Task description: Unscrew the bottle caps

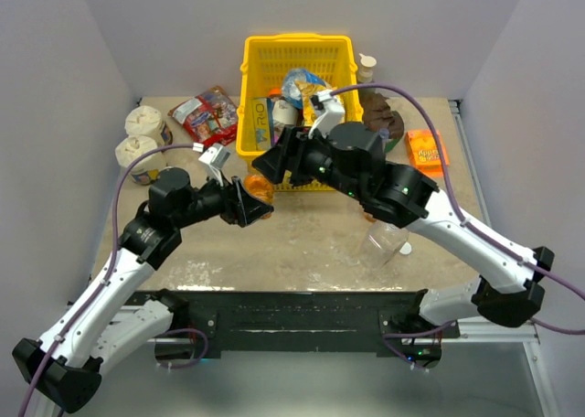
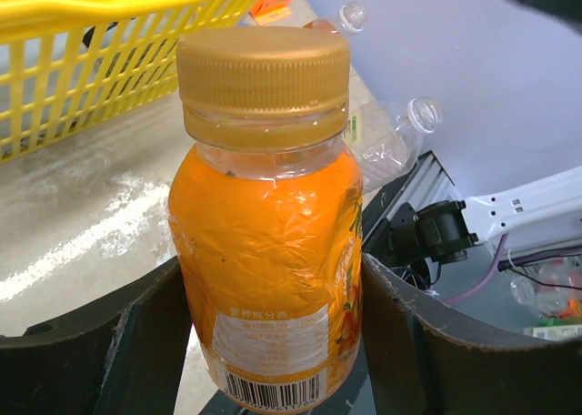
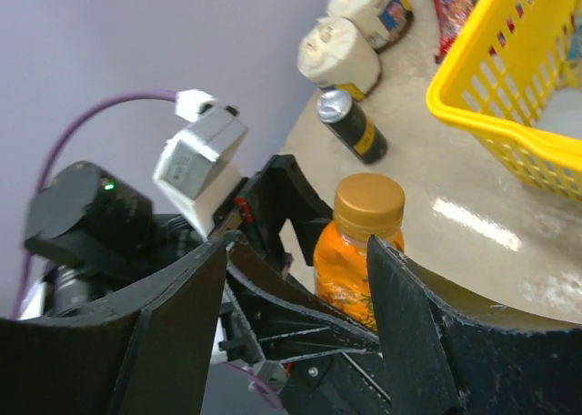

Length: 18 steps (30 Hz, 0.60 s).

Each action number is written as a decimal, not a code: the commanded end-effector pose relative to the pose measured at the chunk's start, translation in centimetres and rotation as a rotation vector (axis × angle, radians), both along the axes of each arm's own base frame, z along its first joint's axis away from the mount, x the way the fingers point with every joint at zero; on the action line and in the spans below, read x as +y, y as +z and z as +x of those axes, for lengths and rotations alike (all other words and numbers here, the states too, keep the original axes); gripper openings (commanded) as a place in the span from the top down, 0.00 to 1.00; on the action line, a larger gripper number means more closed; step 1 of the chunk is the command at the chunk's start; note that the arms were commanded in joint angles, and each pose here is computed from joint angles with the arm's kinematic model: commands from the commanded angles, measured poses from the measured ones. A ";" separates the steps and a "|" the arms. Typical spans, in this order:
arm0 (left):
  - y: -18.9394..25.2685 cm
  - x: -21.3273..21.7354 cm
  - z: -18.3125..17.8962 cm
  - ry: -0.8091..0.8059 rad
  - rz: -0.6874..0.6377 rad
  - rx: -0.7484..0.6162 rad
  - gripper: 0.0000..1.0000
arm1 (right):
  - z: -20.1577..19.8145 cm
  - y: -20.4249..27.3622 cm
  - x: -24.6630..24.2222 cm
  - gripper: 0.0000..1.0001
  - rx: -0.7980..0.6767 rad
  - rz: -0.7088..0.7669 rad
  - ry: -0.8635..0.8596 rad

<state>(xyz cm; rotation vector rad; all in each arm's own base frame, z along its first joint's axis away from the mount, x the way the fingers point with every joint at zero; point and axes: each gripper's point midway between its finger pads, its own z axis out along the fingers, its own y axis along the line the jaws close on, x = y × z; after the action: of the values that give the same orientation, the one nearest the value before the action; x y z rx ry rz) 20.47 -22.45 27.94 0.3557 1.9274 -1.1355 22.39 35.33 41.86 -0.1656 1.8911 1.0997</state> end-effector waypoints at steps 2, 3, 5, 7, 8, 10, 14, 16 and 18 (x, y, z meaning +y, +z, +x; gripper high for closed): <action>1.8 0.7 0.3 0.047 -0.001 -0.065 0.57 | 1.5 -1.2 0.6 0.33 0.005 -0.113 -0.132; 1.9 0.7 0.3 0.047 -0.002 -0.069 0.58 | 1.6 -1.7 0.7 0.33 0.006 -0.137 -0.141; 2.2 0.7 0.2 0.048 -0.006 -0.079 0.58 | 1.8 -2.0 1.2 0.34 0.008 -0.155 -0.152; 2.2 0.6 0.1 0.039 -0.006 -0.080 0.58 | 1.9 -2.1 1.4 0.34 0.004 -0.165 -0.163; 2.1 0.6 0.1 0.038 -0.004 -0.080 0.58 | 2.0 -2.2 1.5 0.35 0.001 -0.169 -0.165; 2.1 0.6 0.1 0.031 -0.003 -0.083 0.58 | 2.1 -2.2 1.7 0.36 -0.003 -0.171 -0.166; 2.1 0.5 0.1 0.027 -0.002 -0.081 0.58 | 2.3 -2.0 1.9 0.40 -0.023 -0.167 -0.167; 2.0 0.4 0.1 0.021 0.001 -0.081 0.58 | 2.6 -2.1 2.2 0.41 -0.028 -0.172 -0.166; 2.1 0.4 0.0 0.018 0.000 -0.083 0.58 | 2.6 -2.3 2.4 0.42 -0.027 -0.176 -0.158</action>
<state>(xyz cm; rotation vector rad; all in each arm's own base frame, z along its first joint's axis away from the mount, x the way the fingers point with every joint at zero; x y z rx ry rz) 20.53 -21.79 27.79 0.3239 1.9353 -1.0933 24.39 37.82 36.52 -0.1580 2.0268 0.7975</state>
